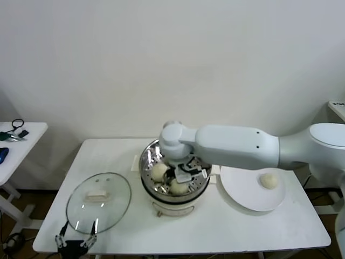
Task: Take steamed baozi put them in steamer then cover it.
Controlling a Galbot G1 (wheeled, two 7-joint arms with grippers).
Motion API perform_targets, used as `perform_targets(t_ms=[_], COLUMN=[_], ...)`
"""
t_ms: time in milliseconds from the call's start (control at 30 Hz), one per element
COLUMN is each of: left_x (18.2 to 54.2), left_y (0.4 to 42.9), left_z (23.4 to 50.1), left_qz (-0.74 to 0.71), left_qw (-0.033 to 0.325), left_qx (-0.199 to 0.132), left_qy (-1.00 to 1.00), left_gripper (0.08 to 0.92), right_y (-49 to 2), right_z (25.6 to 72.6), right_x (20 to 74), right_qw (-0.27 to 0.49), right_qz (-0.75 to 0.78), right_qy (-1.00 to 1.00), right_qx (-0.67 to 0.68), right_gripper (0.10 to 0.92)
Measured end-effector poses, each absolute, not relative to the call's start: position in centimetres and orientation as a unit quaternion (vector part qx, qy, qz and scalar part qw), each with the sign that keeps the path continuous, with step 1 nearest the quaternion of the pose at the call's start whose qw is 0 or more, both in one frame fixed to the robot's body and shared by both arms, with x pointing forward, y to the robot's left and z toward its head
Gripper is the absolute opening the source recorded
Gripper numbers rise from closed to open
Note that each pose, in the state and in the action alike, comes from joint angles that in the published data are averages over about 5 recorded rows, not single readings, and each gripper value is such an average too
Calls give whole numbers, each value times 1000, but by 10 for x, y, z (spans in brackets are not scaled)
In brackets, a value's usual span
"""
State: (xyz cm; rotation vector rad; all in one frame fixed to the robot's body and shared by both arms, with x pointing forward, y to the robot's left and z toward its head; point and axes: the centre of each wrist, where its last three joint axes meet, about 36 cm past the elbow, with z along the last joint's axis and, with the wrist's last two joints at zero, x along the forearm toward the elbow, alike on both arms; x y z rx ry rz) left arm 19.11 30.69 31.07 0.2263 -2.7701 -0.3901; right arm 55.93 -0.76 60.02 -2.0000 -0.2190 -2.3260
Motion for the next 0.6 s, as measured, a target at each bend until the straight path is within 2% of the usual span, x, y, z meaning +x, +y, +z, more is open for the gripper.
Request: perform_targets(t_ms=[333,600], left_x=[189,188], left_y=[308,308], left_z=[309,308], left_qz=[-138,-138], left_qw=[168,169], left_qx=[78,76], left_qy=[-973,-973], left_gripper=[823,823], right_y=[-44,-100], right_z=[635,663], right_x=[585,609], right_qw=[8,-34], right_qz=[-773,-773], right_qy=[5,121], right_qx=[-635,-622], right_gripper=[823,823])
